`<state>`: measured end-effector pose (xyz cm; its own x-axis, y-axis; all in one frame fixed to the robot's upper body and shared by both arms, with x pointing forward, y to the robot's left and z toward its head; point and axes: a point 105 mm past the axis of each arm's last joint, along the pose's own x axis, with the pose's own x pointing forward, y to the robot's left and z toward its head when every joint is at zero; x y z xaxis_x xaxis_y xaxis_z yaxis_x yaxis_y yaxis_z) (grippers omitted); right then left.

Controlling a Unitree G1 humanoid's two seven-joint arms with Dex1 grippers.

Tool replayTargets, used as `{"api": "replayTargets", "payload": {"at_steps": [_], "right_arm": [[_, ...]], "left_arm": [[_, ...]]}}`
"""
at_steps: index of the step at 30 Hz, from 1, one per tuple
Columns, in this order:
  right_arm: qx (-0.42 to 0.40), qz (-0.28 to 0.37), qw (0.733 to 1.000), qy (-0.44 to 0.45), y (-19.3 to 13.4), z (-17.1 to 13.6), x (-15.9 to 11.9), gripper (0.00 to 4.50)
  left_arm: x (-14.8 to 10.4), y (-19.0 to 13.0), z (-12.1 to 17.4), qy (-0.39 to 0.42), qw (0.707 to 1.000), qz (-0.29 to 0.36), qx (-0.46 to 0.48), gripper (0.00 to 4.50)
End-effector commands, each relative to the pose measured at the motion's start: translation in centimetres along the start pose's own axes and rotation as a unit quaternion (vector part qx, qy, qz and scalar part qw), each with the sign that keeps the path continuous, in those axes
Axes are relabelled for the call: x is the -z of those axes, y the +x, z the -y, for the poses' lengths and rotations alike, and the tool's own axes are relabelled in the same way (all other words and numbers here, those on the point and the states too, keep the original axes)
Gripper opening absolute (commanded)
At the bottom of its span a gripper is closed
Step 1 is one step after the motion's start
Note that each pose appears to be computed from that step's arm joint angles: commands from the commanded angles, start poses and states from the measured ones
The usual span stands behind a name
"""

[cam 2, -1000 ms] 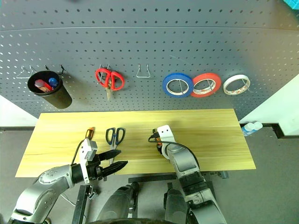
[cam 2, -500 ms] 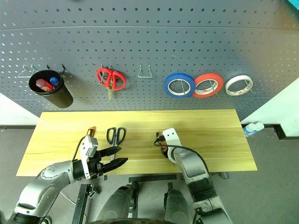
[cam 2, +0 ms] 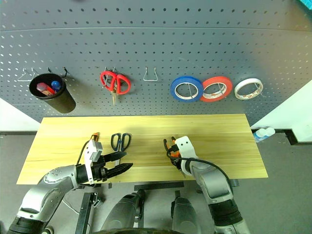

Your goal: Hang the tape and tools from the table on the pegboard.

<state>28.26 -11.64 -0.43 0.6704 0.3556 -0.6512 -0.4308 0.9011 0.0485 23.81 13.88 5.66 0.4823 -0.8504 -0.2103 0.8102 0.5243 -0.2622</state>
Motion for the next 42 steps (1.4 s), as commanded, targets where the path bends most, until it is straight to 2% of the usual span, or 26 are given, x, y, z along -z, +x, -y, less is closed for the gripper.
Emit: {"api": "replayTargets", "payload": {"at_steps": [1, 12, 21, 32, 42], "right_arm": [[-0.011, 0.056, 0.998, 0.003, -1.2, 0.3, -1.8, 2.11], [-0.059, 0.136, 0.989, 0.004, -3.6, 0.9, -3.3, 2.11], [-0.118, 0.231, 0.965, 0.030, -6.3, 0.5, -6.1, 2.11], [-0.204, 0.303, 0.931, 0.020, -9.1, -0.9, -8.9, 2.11], [-0.230, 0.404, 0.885, -0.024, -11.3, -2.6, -15.3, 2.11]], "left_arm": [[-0.4, 0.0, -0.1, 0.013, 1.000, 0.008, 0.008, 3.32], [-1.2, 0.7, -1.6, 0.028, 0.999, 0.011, 0.019, 3.32], [-1.7, 1.0, -2.4, 0.032, 0.999, 0.021, 0.027, 3.32], [-2.2, 1.5, -3.3, 0.040, 0.998, 0.031, 0.027, 3.32], [-2.8, 2.2, -4.0, 0.049, 0.998, 0.040, 0.026, 3.32]]}}
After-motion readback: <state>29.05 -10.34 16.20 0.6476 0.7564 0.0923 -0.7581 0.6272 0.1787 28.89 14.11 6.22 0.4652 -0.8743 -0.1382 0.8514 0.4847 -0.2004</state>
